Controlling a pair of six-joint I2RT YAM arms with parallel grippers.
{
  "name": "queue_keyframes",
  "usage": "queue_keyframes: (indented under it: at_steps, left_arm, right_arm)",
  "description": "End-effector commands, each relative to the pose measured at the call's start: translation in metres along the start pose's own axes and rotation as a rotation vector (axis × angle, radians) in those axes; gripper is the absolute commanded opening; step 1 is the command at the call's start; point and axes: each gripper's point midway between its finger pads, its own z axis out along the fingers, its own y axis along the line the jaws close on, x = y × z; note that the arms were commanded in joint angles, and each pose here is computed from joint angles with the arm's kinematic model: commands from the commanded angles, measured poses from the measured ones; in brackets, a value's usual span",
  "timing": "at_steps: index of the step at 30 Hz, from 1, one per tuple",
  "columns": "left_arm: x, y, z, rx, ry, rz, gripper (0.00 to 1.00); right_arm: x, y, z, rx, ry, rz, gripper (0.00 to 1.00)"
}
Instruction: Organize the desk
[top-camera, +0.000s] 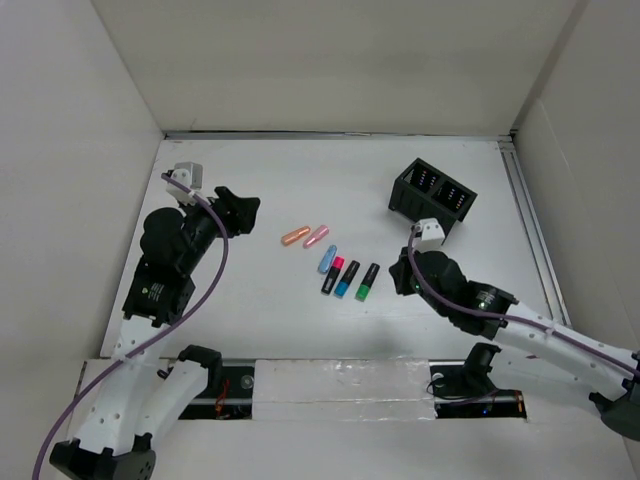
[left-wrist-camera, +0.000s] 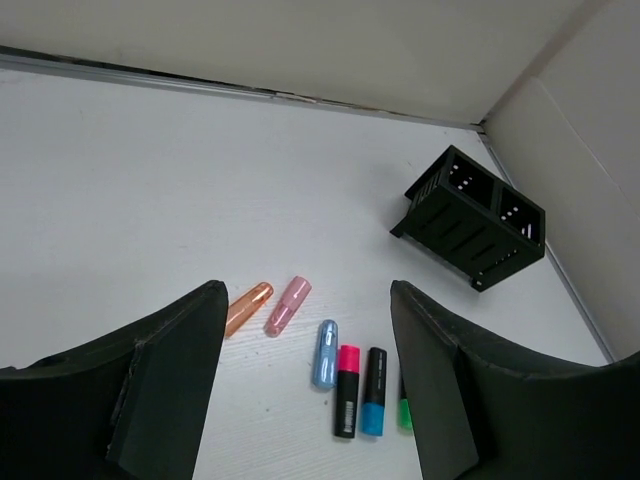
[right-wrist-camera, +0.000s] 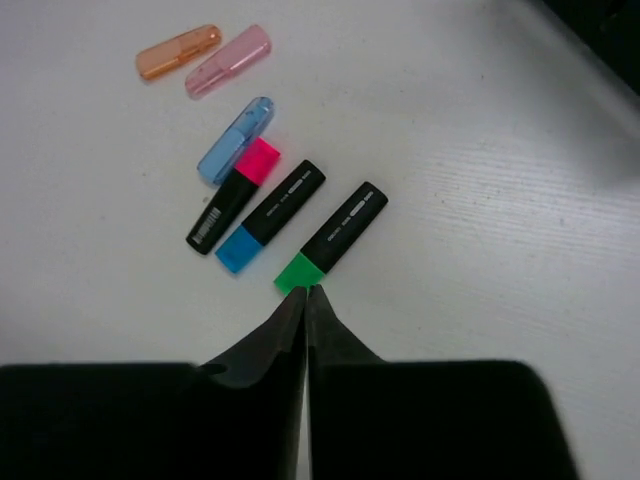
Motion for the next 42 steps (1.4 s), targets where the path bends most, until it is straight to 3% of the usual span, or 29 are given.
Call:
queue_keyframes:
  at_steps: [1, 4, 6, 7, 8, 9, 10, 11, 12, 14, 15, 19, 22, 27, 36, 42]
  left_arm:
    - [-0.013, -0.007, -0.001, 0.039, -0.048, 0.028, 0.62]
    - [-0.004, -0.001, 0.000, 0.037, -0.042, 0.023, 0.56]
    - [0.001, 0.005, -0.001, 0.027, -0.042, 0.020, 0.29]
    - [0.001, 0.004, -0.001, 0.030, -0.041, 0.020, 0.29]
    - [0.002, 0.003, -0.002, 0.038, -0.042, 0.027, 0.22]
    - [0.001, 0.002, -0.003, 0.043, -0.050, 0.029, 0.15]
    - [0.001, 0.001, -0.003, 0.054, -0.047, 0.031, 0.04]
    - [0.001, 0.000, -0.004, 0.057, -0.046, 0.032, 0.01]
    - [0.002, 0.000, -0.005, 0.055, -0.041, 0.032, 0.00]
    - [0.001, 0.001, -0.007, 0.049, -0.051, 0.031, 0.00]
    - [0.001, 0.002, -0.007, 0.041, -0.051, 0.032, 0.01]
    - [0.002, 0.006, -0.007, 0.021, -0.044, 0.032, 0.20]
    - [-0.001, 0.006, -0.008, 0.020, -0.053, 0.036, 0.27]
    - [-0.002, 0.002, -0.011, 0.036, -0.063, 0.036, 0.28]
    - [-0.001, -0.001, -0.011, 0.055, -0.058, 0.039, 0.29]
    - [-0.003, -0.001, -0.013, 0.056, -0.067, 0.042, 0.30]
  right_arm:
    - [-0.020, 0.003, -0.005, -0.004, -0.069, 0.087, 0.00]
    - [-0.028, 0.013, -0.008, -0.065, -0.103, 0.099, 0.00]
    - [-0.026, 0.016, -0.004, -0.093, -0.112, 0.050, 0.00]
    - [-0.026, 0.016, -0.004, -0.093, -0.112, 0.050, 0.00]
    - [-0.023, 0.011, -0.002, -0.060, -0.103, 0.047, 0.00]
    - [-0.022, 0.006, 0.002, -0.027, -0.088, 0.061, 0.08]
    - [-0.018, 0.000, 0.013, 0.022, -0.049, 0.076, 0.22]
    - [-0.010, -0.002, 0.018, 0.035, 0.006, 0.066, 0.54]
    - [-0.004, -0.006, 0.023, 0.063, 0.049, 0.060, 0.65]
    - [0.011, -0.010, 0.039, 0.116, 0.142, 0.046, 0.72]
    - [0.016, -0.009, 0.043, 0.120, 0.163, 0.047, 0.72]
    - [0.029, 0.002, 0.061, 0.089, 0.219, 0.059, 0.71]
    - [0.036, -0.006, 0.076, 0.120, 0.250, 0.089, 0.67]
    - [0.056, -0.020, 0.103, 0.125, 0.317, 0.149, 0.66]
    - [0.052, -0.008, 0.137, 0.068, 0.302, 0.175, 0.64]
    - [0.072, -0.024, 0.147, 0.137, 0.345, 0.167, 0.49]
